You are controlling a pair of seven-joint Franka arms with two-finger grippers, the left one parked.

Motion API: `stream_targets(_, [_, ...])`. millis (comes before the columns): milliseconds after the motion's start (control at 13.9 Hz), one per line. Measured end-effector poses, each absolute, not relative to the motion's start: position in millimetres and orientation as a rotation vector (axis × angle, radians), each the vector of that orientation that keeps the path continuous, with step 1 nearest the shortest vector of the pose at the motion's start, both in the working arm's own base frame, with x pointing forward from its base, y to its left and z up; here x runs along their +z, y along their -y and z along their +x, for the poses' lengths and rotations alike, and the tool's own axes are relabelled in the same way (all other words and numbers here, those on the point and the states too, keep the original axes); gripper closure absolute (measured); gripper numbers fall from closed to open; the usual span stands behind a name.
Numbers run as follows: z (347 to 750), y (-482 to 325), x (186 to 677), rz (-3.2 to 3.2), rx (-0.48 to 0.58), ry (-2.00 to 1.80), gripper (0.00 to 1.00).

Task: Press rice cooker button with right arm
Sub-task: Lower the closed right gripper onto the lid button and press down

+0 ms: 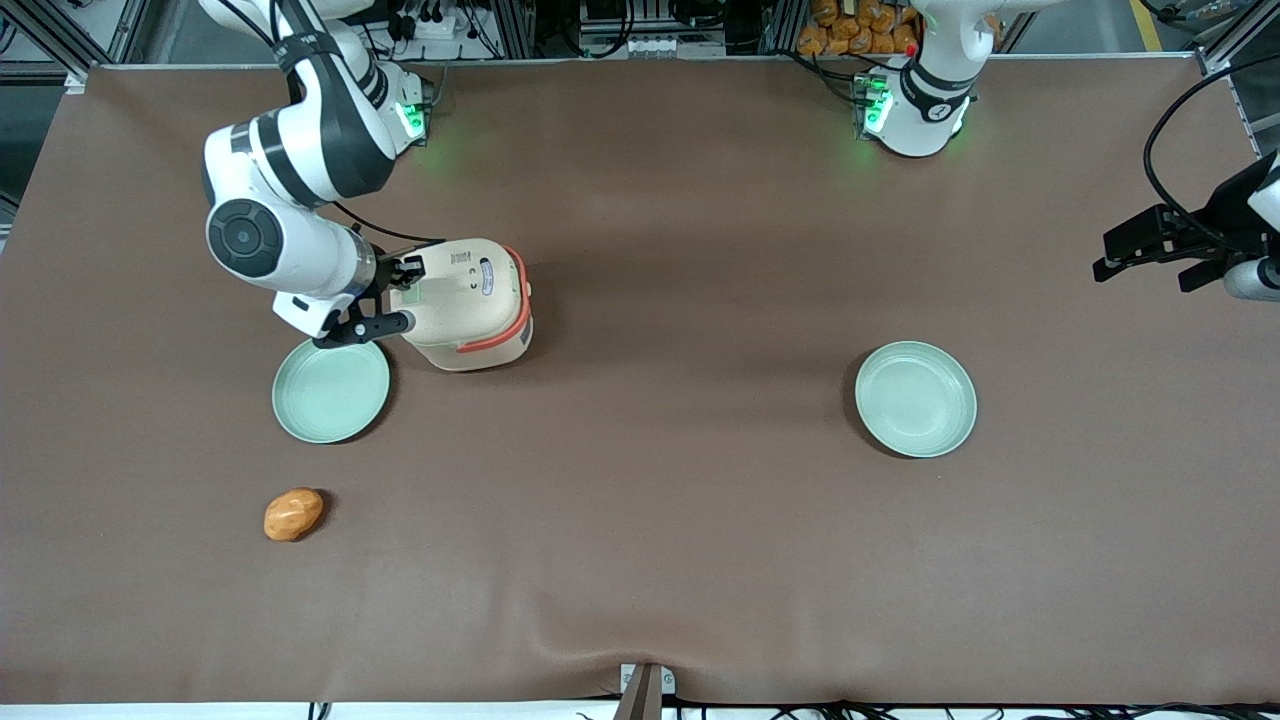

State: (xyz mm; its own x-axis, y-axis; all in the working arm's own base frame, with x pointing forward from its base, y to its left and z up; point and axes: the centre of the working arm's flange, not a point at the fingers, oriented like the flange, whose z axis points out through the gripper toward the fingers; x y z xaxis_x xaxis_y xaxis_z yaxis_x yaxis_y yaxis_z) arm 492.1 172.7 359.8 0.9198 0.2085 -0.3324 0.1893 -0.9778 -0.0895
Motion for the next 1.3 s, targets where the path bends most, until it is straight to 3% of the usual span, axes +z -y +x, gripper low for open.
stream_targets(1297, [493.5,-177.2,351.4,-3.014,0.541,0.311,0.98])
